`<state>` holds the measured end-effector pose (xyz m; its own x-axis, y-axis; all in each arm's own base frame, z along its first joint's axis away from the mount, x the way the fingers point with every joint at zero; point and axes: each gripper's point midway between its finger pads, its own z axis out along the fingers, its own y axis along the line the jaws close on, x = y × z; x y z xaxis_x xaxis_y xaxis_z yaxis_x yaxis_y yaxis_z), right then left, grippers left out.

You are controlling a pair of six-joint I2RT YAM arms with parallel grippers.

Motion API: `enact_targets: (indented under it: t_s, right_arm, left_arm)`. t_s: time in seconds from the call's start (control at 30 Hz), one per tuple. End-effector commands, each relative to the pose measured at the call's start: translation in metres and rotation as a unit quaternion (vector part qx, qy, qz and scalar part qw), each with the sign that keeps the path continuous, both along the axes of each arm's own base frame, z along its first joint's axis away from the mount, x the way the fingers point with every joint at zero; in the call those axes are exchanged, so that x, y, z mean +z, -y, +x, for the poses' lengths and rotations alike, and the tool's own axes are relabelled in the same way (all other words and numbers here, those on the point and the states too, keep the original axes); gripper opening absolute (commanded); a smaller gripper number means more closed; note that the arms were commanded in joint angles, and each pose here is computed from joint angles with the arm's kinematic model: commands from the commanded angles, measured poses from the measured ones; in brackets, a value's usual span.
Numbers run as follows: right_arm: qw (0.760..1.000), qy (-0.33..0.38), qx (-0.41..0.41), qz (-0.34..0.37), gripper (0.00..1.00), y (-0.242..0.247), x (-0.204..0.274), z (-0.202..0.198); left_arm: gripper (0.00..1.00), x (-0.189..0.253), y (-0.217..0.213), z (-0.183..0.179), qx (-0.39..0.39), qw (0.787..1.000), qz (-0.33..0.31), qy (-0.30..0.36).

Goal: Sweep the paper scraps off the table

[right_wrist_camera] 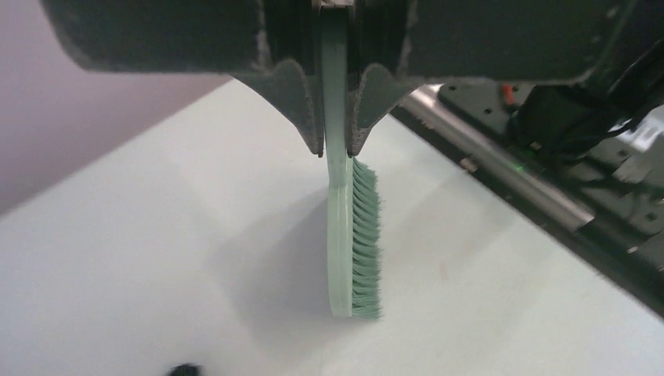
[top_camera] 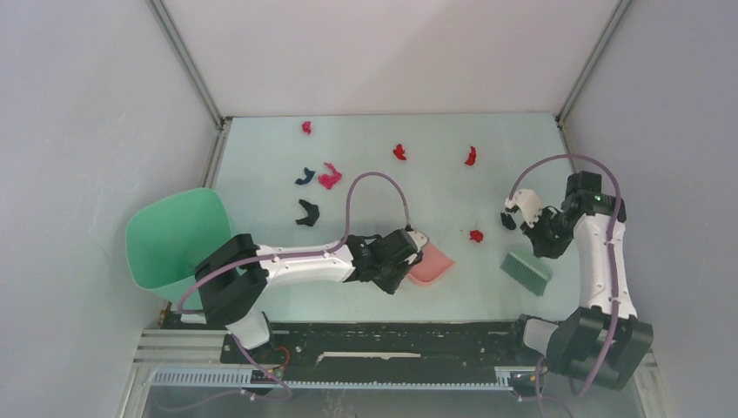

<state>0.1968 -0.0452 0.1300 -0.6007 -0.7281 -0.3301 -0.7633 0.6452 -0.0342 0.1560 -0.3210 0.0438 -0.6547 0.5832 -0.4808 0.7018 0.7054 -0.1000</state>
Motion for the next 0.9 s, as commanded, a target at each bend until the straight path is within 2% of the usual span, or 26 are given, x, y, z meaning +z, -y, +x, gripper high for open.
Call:
enact_targets:
  t_s: [0.0, 0.23, 0.4, 0.63, 0.73, 0.87]
  right_arm:
    - [0.985, 0.159, -0.021, -0.066, 0.00, 0.026, 0.044, 0.054]
    - [0.969, 0.225, -0.067, -0.072, 0.00, 0.038, 0.095, 0.060]
    - [0.959, 0.253, -0.107, -0.075, 0.00, 0.051, 0.106, 0.078]
    - [0.926, 0.258, -0.256, -0.099, 0.00, 0.096, 0.090, 0.125]
    - [0.927, 0.240, -0.273, -0.092, 0.00, 0.091, 0.072, 0.139]
    - [0.944, 0.208, -0.249, -0.053, 0.00, 0.052, 0.050, 0.153]
  left_arm:
    - [0.00, 0.012, -0.001, -0.003, -0.003, 1.000, -0.010, 0.000]
    - [0.00, 0.014, 0.002, -0.009, -0.018, 1.000, -0.009, -0.012]
    - [0.00, 0.019, 0.006, -0.014, -0.046, 0.999, -0.003, -0.018]
    - [0.00, 0.023, 0.014, -0.031, -0.099, 0.993, 0.002, -0.058]
    - [0.00, 0.023, 0.017, -0.032, -0.106, 0.992, 0.007, -0.064]
    - [0.00, 0.019, 0.018, -0.027, -0.109, 0.992, 0.029, -0.063]
